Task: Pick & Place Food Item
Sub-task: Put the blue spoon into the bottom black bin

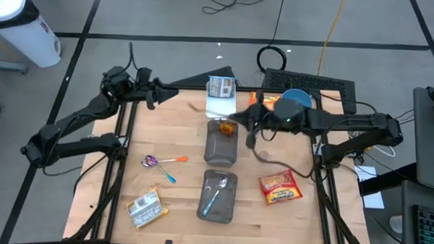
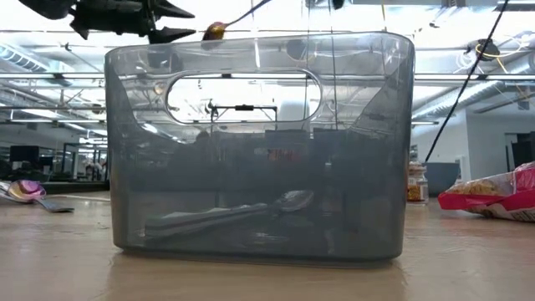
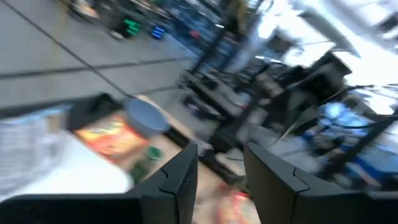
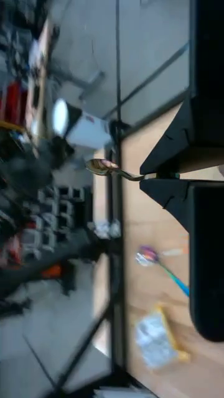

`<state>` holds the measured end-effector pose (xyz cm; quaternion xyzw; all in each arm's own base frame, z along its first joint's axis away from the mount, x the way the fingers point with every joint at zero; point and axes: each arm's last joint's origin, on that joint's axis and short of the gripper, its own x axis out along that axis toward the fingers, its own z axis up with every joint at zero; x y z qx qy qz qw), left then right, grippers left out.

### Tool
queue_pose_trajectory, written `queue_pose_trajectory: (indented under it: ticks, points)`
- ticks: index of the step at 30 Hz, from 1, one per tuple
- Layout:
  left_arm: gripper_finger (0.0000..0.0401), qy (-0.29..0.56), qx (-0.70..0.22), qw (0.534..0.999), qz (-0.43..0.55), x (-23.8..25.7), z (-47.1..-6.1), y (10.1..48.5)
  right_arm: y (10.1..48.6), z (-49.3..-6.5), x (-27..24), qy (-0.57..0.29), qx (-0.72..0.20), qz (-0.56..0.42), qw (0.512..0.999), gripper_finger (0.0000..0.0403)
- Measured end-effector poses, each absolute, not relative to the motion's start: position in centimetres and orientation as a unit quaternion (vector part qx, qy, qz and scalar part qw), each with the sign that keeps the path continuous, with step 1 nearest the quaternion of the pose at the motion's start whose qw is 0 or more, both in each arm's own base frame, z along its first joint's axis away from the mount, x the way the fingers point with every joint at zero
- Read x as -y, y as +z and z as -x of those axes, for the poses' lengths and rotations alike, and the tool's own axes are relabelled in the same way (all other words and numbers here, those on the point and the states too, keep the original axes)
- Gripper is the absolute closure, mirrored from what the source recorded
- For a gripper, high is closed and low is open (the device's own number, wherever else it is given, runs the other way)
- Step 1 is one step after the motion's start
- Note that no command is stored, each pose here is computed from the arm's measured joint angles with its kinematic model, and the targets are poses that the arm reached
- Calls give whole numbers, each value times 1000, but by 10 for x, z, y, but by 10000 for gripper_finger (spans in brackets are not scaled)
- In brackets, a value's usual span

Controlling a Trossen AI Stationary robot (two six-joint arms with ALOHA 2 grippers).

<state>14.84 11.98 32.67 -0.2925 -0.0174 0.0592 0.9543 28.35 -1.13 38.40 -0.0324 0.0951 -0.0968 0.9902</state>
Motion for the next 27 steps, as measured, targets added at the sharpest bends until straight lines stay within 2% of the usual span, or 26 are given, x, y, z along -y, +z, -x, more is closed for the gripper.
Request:
queue_pose_trajectory:
  ticks: [4, 8, 12, 19, 27]
  points:
    - [265, 98, 11, 958, 269, -114, -142, 327, 397, -273, 21, -122, -58, 13, 991, 403]
    - [265, 94, -2, 960, 266, -108, -142, 325, 401, -270, 32, -141, -23, -20, 990, 403]
    - [265, 80, -18, 959, 272, -103, -147, 322, 395, -272, 40, -150, 50, -63, 985, 403]
    - [265, 69, -30, 959, 274, -92, -160, 319, 349, -267, 46, -111, 183, -162, 963, 403]
    - [265, 73, 19, 961, 264, -83, -176, 326, 284, -236, 35, -101, 321, -276, 900, 403]
